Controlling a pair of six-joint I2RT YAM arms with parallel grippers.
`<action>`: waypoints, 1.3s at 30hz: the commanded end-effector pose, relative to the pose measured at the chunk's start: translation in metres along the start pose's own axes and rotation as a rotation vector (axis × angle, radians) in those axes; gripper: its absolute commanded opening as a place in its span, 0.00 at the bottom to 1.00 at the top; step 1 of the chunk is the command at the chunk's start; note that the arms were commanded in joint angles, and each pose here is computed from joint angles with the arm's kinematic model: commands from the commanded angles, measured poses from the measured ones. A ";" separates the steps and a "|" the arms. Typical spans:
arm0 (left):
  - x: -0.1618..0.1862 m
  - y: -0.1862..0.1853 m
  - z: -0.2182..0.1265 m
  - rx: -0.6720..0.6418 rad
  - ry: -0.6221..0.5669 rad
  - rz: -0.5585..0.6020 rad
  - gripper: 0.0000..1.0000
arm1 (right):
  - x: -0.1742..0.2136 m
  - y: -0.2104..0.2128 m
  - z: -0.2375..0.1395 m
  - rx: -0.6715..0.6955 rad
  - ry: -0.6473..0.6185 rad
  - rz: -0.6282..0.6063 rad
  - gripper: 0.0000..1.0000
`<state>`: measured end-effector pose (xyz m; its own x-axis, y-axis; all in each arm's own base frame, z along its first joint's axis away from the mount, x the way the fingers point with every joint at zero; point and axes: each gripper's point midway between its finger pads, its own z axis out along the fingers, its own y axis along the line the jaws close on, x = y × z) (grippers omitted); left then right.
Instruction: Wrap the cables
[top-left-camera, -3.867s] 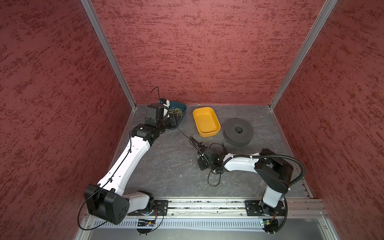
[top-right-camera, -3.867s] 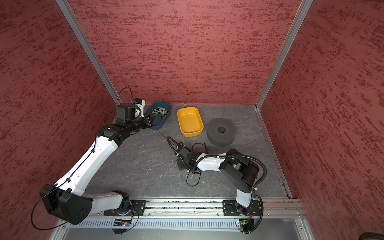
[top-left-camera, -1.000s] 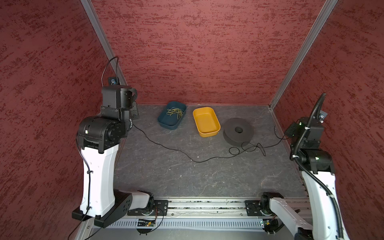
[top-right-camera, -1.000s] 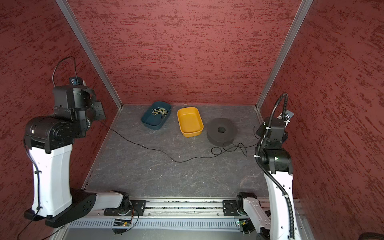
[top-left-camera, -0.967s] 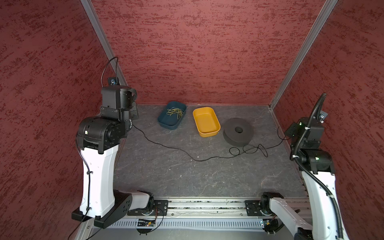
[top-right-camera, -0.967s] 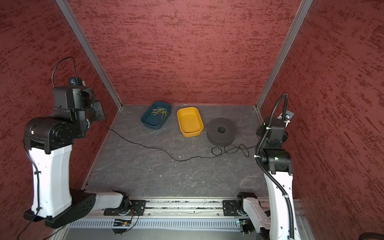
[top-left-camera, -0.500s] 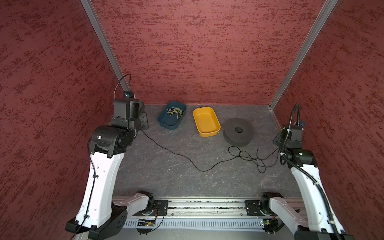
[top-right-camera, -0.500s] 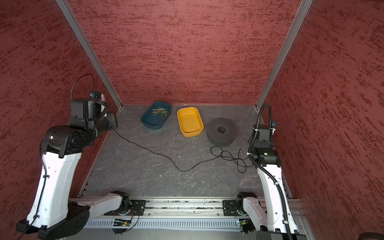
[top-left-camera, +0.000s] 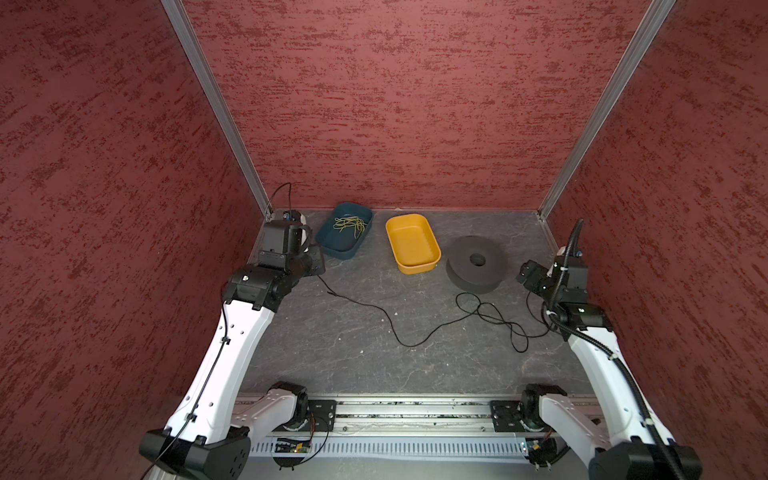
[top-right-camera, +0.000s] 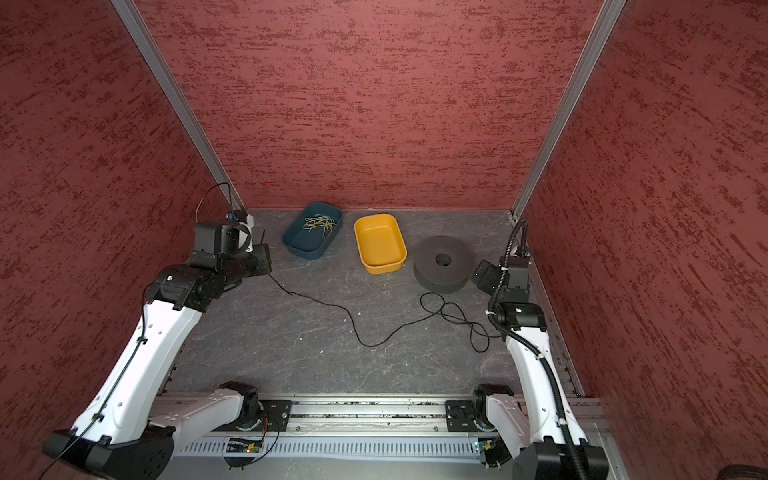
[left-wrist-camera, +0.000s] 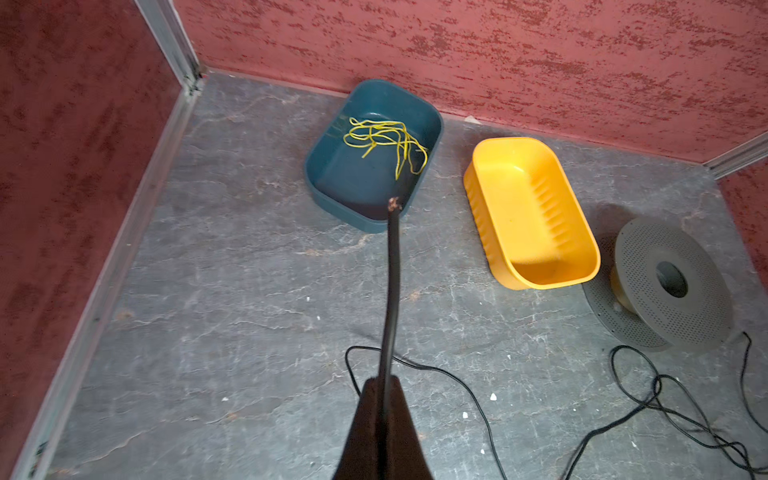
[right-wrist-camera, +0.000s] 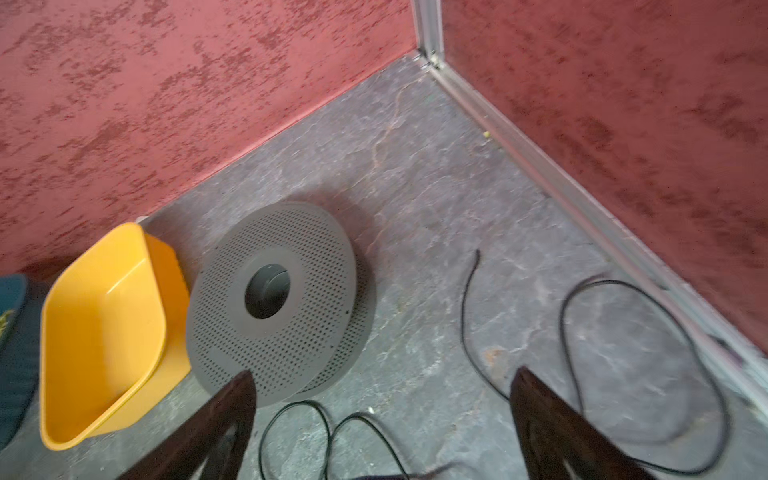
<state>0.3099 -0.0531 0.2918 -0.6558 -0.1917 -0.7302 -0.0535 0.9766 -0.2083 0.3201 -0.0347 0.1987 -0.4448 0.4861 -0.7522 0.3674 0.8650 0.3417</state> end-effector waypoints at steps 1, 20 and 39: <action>-0.011 -0.015 0.008 0.102 -0.055 -0.040 0.00 | -0.007 0.029 0.014 -0.169 -0.037 0.060 0.92; 0.059 -0.029 0.071 0.293 0.094 -0.141 0.00 | 0.041 0.032 0.092 -0.382 0.047 0.290 0.82; 0.066 -0.040 0.072 0.319 0.109 -0.118 0.00 | 0.057 0.059 0.122 -0.779 0.121 0.495 0.65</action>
<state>0.3218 -0.1106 0.1996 -0.7528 -0.2786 -0.5964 0.0817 0.8595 -0.5046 0.4103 0.0236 0.0802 -0.4917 0.7936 -0.3584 0.0337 0.4286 0.9029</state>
